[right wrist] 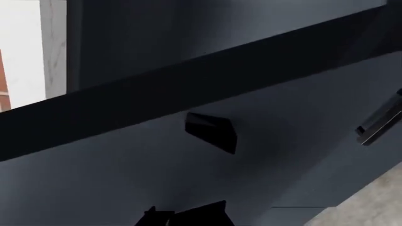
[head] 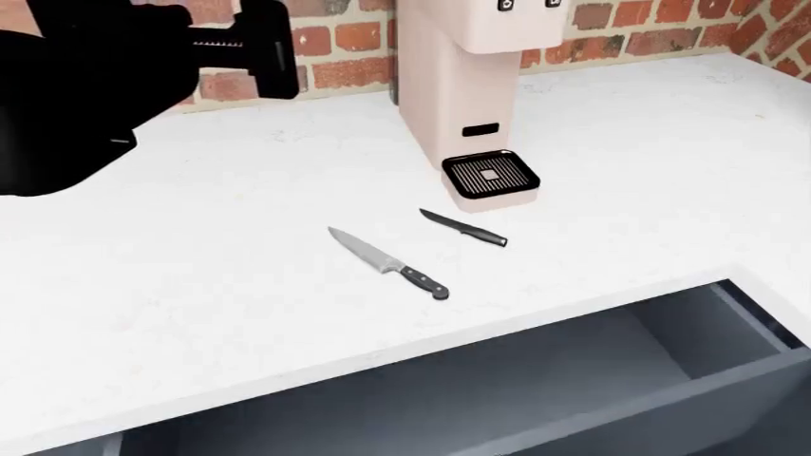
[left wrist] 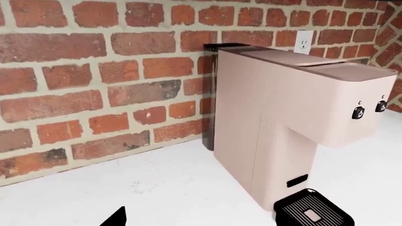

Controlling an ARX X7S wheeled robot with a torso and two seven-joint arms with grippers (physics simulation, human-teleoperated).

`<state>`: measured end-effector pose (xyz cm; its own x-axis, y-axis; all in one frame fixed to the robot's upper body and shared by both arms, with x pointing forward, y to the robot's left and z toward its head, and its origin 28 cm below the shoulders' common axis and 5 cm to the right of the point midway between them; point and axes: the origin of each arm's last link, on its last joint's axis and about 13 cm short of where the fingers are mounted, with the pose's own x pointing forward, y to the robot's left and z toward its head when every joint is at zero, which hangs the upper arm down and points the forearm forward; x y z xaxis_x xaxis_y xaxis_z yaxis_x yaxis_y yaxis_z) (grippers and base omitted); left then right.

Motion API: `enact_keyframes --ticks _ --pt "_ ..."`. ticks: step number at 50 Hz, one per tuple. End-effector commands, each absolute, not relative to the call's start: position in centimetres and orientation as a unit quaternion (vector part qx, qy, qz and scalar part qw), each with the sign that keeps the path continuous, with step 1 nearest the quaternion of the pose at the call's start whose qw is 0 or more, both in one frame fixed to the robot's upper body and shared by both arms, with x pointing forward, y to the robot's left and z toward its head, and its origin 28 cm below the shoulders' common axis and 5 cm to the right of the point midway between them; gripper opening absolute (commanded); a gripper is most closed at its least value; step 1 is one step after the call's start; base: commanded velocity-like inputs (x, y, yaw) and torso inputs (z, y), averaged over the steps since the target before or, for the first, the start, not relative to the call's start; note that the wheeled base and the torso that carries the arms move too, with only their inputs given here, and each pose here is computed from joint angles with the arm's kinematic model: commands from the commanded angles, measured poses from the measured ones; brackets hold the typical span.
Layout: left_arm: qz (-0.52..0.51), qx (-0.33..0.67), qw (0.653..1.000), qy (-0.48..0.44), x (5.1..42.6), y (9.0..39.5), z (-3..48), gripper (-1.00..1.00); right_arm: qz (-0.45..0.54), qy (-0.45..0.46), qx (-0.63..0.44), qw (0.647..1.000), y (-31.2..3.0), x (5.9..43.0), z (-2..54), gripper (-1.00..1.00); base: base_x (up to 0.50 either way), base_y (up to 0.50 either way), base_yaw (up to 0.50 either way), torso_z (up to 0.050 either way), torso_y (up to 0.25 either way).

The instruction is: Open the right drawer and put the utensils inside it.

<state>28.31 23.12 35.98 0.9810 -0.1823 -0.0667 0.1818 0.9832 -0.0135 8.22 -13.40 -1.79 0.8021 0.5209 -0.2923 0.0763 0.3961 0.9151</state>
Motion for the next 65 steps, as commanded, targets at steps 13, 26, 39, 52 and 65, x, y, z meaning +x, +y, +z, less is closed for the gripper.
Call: enact_keyframes --ticks 13,26,39,52,65 --pt "-0.093 -0.004 0.995 0.034 28.4 22.9 36.0 1.0 -0.04 0.279 0.502 0.818 -17.0 4.7 -4.1 1.0 0.0 0.0 0.0 0.0 0.0" --pt "-0.093 -0.002 0.995 0.031 28.2 22.9 36.3 1.0 -0.273 0.242 0.441 0.82 -19.3 5.4 -4.0 1.0 0.0 0.0 0.0 0.0 0.0" --pt "-0.093 -0.004 0.995 0.032 28.4 22.9 36.2 1.0 -0.392 0.208 0.311 0.84 -20.1 6.8 -2.6 1.0 0.0 0.0 0.0 0.0 0.0" --pt "-0.092 -0.006 0.995 0.033 28.4 23.0 36.1 1.0 -0.301 -0.138 0.048 0.943 -17.8 8.4 8.9 1.0 0.0 0.0 0.0 0.0 0.0" --pt "-0.092 -0.007 0.995 0.034 28.4 23.1 36.1 1.0 -0.203 -0.201 -0.007 0.958 -16.4 7.9 15.3 1.0 0.0 0.0 0.0 0.0 0.0"
